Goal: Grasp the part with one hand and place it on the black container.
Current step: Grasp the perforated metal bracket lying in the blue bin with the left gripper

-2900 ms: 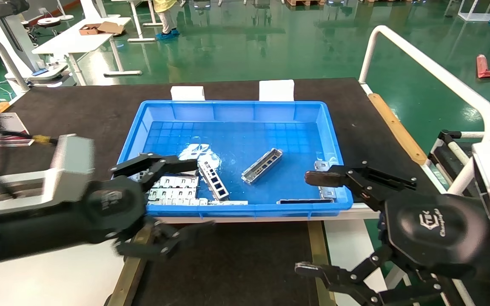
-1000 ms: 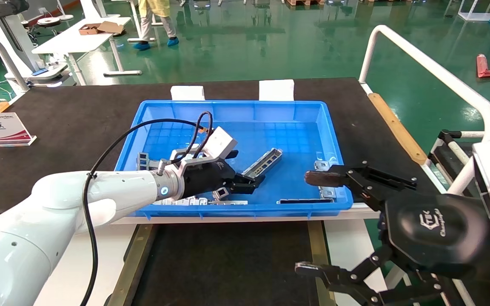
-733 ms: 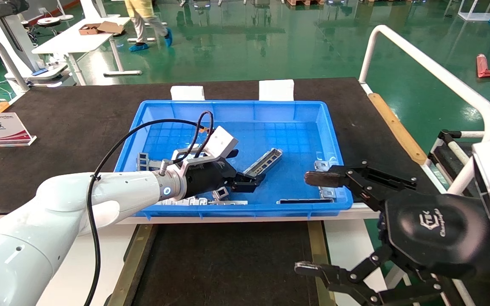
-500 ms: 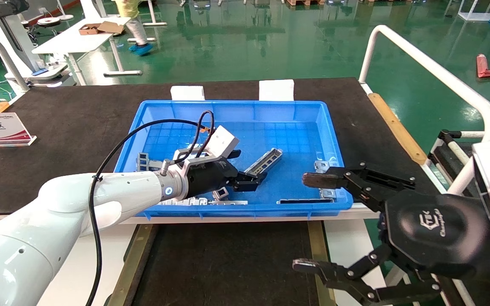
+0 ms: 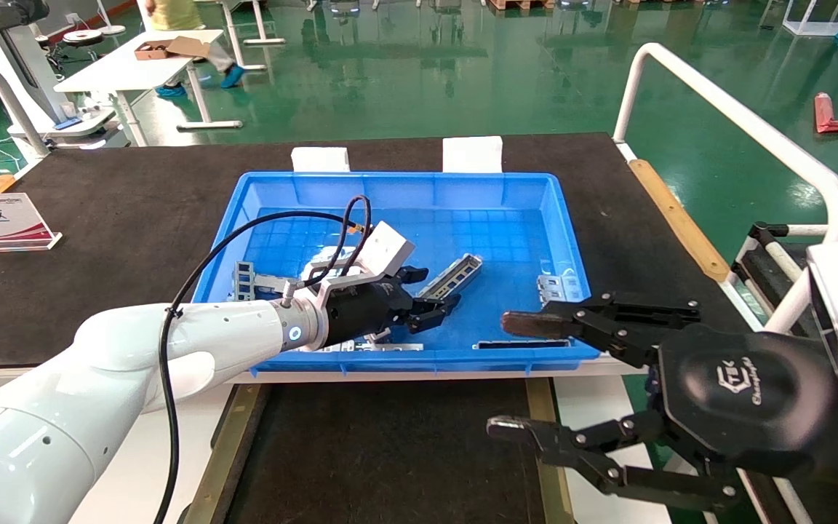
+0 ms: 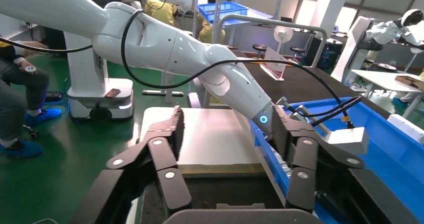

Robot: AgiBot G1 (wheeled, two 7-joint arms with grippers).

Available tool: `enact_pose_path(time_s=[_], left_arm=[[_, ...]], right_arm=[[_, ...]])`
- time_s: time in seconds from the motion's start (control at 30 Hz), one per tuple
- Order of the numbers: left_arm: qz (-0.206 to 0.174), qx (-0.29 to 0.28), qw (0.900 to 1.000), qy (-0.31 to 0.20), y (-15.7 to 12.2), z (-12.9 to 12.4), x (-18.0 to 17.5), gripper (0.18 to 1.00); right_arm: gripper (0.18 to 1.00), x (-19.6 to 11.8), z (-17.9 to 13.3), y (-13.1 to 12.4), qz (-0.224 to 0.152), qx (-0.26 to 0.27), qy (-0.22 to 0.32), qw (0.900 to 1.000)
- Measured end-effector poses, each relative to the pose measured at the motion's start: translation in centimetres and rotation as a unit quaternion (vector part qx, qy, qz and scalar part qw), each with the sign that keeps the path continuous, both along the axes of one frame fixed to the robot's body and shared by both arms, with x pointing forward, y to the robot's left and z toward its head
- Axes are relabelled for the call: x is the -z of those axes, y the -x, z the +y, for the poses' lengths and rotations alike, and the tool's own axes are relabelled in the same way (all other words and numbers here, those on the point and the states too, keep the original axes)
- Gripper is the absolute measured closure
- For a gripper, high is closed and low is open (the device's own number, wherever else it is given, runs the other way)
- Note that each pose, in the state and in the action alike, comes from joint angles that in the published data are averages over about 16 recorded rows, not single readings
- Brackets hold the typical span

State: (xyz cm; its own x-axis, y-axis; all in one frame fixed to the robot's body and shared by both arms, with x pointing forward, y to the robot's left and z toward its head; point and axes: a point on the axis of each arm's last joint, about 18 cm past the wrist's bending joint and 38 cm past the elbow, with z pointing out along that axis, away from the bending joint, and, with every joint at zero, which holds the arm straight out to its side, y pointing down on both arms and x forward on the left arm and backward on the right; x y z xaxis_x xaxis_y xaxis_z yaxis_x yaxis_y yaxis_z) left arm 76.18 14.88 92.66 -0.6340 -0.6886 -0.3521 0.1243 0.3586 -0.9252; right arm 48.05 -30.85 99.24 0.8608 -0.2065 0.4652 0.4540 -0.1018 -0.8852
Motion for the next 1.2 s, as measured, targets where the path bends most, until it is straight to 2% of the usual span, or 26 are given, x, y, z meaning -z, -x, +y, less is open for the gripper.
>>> enact_pose_path(time_s=[0.33, 0.53, 0.83, 1.2], left_arm=[[0.005, -0.005, 1.0, 0.001, -0.1, 0.2, 0.6, 0.69], [0.004, -0.008, 0.9999, 0.006, -0.2, 0.3, 0.6, 0.783], [-0.007, 0.009, 0.9996, 0.025, 0.2, 0.1, -1.0, 0.822], [-0.03, 0.085, 0.9949, 0.045, 2.4, 0.4, -4.5, 0.823]], right_arm=[[0.678, 0.0, 0.0, 0.0, 0.0, 0.0, 0.0, 1.0], [0.802, 0.0, 0.0, 0.0, 0.0, 0.0, 0.0, 1.0], [0.93, 0.0, 0.0, 0.0, 0.0, 0.0, 0.0, 1.0], [0.982, 0.0, 0.0, 0.0, 0.0, 0.0, 0.0, 1.0]])
